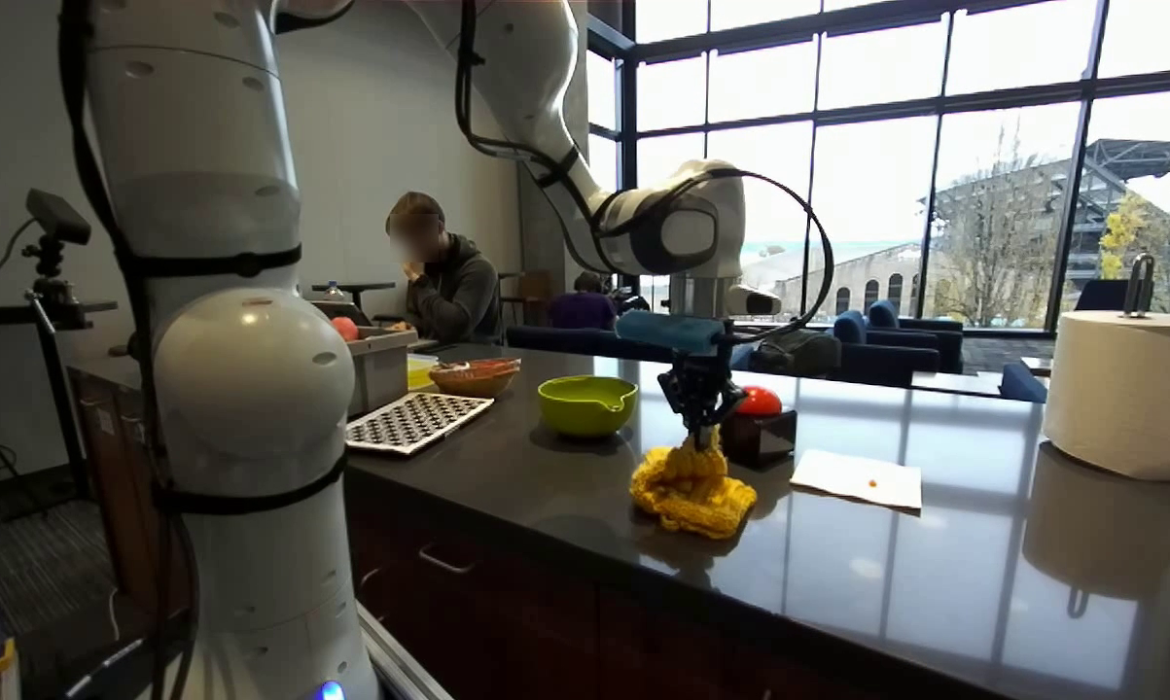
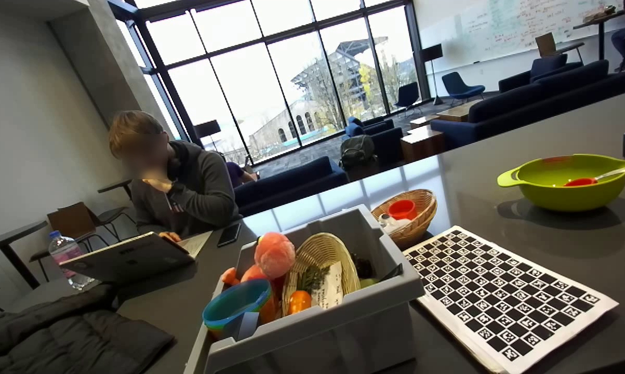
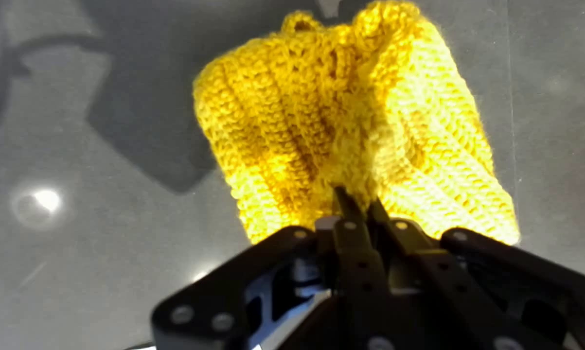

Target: Unfold the yellow cloth from right to left

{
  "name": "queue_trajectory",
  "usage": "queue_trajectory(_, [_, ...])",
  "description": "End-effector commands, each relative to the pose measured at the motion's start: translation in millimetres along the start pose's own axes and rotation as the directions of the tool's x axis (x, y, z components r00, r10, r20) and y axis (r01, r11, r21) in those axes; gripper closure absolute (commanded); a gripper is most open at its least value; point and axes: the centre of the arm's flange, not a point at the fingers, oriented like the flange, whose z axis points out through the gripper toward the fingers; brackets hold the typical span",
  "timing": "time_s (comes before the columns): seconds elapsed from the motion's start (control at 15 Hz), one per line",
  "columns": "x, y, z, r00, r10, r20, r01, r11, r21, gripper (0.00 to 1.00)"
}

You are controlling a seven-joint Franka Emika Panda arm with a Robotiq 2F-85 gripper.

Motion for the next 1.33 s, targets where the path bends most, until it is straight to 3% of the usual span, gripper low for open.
queue_trajectory(0.0, [-29, -26, -43, 0.997, -0.073, -0.025, 0.073, 0.997, -0.017, 0.99])
queue_trajectory(0.33, [-50, -79, -81, 0.978, -0.206, -0.013, 0.206, 0.978, 0.011, 0.99])
queue_trajectory(0.67, [-80, -119, -81, 0.937, -0.347, 0.05, 0.345, 0.938, 0.034, 0.99])
queue_trajectory(1.13, [-105, -142, -59, 0.859, -0.475, 0.193, 0.472, 0.879, 0.064, 0.99])
queue_trajectory(1.27, [-113, -145, -54, 0.818, -0.519, 0.25, 0.516, 0.853, 0.082, 0.99])
